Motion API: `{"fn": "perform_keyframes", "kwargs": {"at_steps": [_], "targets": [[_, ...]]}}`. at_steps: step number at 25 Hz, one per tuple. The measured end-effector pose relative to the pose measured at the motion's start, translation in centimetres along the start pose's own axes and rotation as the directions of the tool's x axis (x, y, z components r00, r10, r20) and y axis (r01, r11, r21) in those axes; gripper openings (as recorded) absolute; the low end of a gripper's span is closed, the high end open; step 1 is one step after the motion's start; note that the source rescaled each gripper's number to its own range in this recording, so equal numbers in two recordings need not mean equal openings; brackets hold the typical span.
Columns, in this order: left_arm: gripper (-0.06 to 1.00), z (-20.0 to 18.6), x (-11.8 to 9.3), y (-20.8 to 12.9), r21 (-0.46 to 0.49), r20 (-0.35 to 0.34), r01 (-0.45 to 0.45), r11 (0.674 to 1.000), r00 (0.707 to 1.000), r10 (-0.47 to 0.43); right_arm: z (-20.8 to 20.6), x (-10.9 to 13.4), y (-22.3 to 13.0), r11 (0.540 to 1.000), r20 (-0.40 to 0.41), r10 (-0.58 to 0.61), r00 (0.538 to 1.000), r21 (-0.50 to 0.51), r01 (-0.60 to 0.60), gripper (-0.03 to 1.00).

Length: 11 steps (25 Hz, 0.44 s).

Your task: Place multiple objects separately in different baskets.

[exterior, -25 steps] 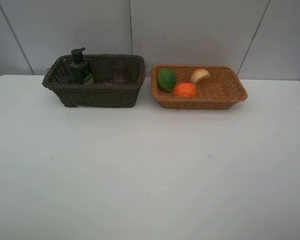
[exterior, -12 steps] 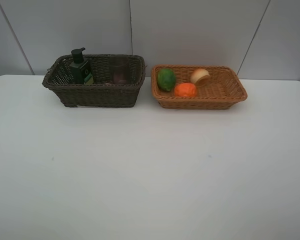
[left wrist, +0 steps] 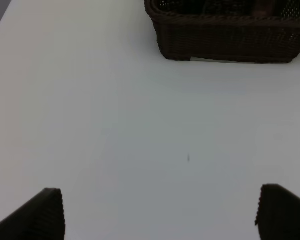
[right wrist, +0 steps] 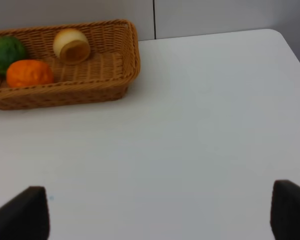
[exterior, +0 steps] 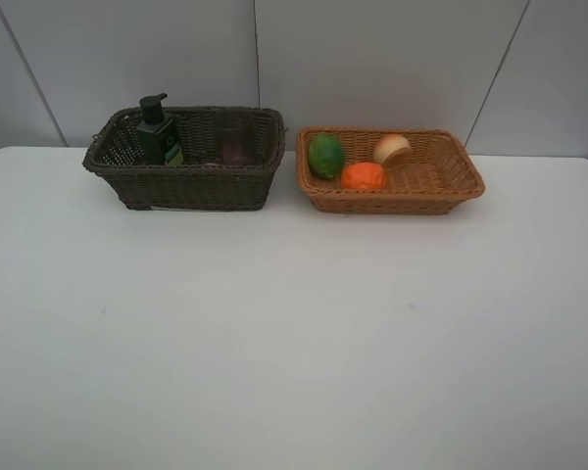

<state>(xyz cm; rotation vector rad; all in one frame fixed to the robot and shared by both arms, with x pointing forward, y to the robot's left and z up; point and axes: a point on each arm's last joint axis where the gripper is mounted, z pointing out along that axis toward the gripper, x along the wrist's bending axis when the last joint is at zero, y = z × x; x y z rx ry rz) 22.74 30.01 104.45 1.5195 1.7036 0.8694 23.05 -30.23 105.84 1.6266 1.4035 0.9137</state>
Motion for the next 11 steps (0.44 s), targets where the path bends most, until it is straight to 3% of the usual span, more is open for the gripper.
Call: {"fn": "perform_keyframes", "kwargs": {"at_steps": [11], "targets": [[0.99,0.00,0.00,0.00,0.000,0.000,0.000,1.000,1.000,0.000,0.00,0.00,0.00,1.000,0.000,0.000,1.000,0.000,0.000,0.95]]}}
